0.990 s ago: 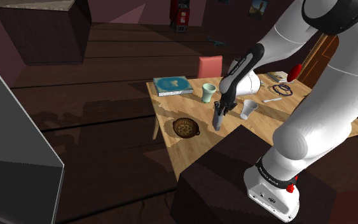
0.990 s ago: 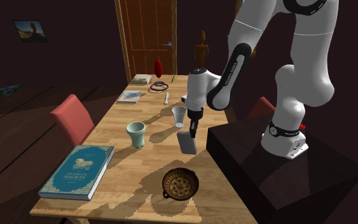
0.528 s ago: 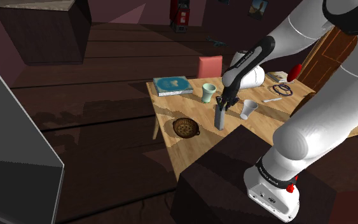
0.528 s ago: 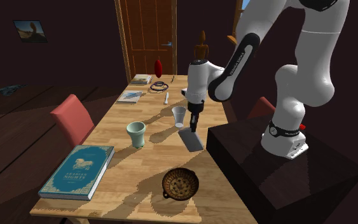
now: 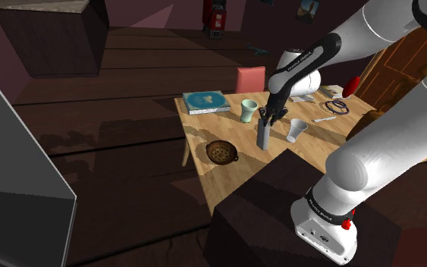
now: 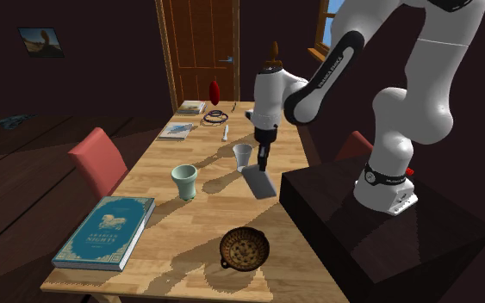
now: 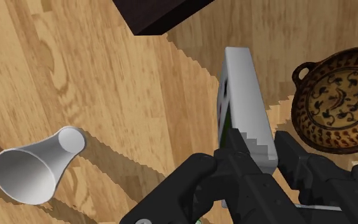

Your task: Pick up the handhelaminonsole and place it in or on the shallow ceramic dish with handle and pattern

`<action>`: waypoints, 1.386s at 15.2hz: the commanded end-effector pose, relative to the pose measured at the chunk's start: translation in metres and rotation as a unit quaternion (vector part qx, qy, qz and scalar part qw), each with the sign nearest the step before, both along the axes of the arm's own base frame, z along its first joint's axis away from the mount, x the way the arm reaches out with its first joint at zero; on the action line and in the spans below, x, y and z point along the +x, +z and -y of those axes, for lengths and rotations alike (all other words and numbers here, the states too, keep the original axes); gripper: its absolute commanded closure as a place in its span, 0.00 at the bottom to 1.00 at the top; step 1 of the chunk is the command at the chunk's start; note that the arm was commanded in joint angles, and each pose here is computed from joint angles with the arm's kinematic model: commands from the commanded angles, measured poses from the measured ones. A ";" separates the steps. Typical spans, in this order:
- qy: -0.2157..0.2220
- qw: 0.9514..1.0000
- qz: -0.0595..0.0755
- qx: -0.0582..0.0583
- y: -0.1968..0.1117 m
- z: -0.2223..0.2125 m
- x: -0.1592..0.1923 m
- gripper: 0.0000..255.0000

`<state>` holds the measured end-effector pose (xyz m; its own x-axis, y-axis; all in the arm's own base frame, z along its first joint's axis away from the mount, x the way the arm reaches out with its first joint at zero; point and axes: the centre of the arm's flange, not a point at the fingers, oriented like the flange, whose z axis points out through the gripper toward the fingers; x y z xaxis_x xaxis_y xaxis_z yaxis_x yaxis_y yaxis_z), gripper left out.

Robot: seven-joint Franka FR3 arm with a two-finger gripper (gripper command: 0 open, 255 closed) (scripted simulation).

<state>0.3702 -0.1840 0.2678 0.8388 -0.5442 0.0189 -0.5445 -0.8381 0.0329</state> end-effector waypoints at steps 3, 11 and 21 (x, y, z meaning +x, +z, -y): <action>0.000 1.000 0.000 0.000 0.018 -0.039 0.020 1.00; 0.000 1.000 0.000 0.000 0.052 -0.127 0.068 1.00; 0.000 1.000 0.000 0.000 0.046 -0.179 0.096 1.00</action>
